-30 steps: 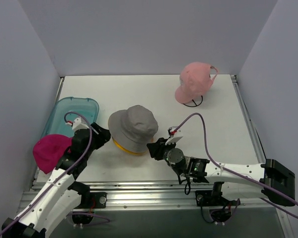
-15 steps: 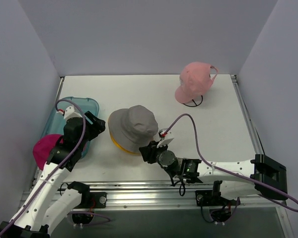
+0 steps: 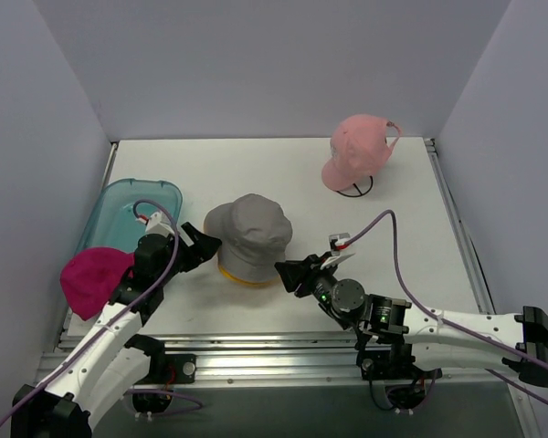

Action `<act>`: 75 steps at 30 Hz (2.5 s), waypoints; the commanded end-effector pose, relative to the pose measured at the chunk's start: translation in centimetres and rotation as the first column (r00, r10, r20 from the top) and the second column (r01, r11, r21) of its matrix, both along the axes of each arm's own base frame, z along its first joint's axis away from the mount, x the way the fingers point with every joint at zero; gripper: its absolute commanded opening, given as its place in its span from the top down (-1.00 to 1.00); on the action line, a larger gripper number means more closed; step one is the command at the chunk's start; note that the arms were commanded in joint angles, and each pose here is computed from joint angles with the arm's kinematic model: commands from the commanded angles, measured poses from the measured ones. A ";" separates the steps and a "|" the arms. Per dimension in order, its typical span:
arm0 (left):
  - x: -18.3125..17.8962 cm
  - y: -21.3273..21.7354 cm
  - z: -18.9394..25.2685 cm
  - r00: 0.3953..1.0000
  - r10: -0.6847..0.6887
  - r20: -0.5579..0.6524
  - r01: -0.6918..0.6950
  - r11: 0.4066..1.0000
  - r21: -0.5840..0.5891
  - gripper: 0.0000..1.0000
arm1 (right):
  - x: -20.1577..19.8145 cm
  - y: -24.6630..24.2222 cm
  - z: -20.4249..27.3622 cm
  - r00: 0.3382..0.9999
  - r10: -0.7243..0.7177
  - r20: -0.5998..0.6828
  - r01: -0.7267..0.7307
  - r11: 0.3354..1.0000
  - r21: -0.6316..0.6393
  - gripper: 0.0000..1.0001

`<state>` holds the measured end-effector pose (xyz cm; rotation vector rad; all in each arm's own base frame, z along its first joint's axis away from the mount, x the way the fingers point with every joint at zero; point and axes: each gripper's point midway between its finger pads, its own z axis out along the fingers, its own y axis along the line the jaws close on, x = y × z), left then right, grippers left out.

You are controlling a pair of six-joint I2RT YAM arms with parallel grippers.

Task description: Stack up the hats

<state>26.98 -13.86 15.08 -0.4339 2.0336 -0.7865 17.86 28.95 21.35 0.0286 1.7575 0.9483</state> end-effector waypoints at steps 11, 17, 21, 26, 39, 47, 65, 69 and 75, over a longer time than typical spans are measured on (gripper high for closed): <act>2.6 -1.3 0.5 0.994 0.029 0.105 -0.014 0.990 -0.140 -0.61 | 0.5 -0.8 -0.9 0.999 -0.048 0.006 0.048 0.998 -0.033 0.38; 3.2 -1.5 -1.6 0.998 0.033 0.060 -0.025 0.991 -0.133 -0.57 | 0.6 -0.8 -1.2 0.999 -0.054 0.005 0.054 0.998 -0.043 0.36; 3.2 -1.3 -2.5 0.999 0.044 0.030 -0.040 0.992 -0.118 -0.54 | 0.7 -0.9 -1.3 0.998 -0.061 0.005 0.061 0.997 -0.050 0.36; 2.9 0.8 -2.0 0.991 0.133 -0.014 -0.133 0.990 -0.037 -0.53 | 0.7 -1.2 -1.0 0.998 -0.064 0.008 0.064 0.997 -0.047 0.36; -0.1 9.7 7.9 0.920 0.391 -0.004 -0.366 0.866 0.339 -0.61 | 0.1 -1.6 -0.4 0.999 -0.037 0.007 0.038 0.999 -0.024 0.33; -1.1 17.6 11.4 0.821 0.570 -0.019 -0.467 0.692 0.550 -0.62 | -0.4 -2.2 -0.4 1.000 -0.013 0.015 0.014 1.000 -0.022 0.28; -3.8 25.8 3.8 0.616 0.753 -0.233 -0.410 0.558 0.721 -0.59 | -0.6 -3.0 0.1 0.999 -0.013 0.032 0.014 1.000 -0.013 0.23; -4.0 27.0 0.7 0.550 0.763 -0.341 -0.359 0.584 0.728 -0.61 | -0.5 -2.9 -0.2 0.999 -0.014 0.030 0.015 1.000 -0.026 0.22; -4.0 28.3 -0.9 0.508 0.761 -0.404 -0.364 0.614 0.700 -0.47 | -0.4 -3.1 -0.2 0.999 -0.030 0.028 0.031 0.999 -0.024 0.23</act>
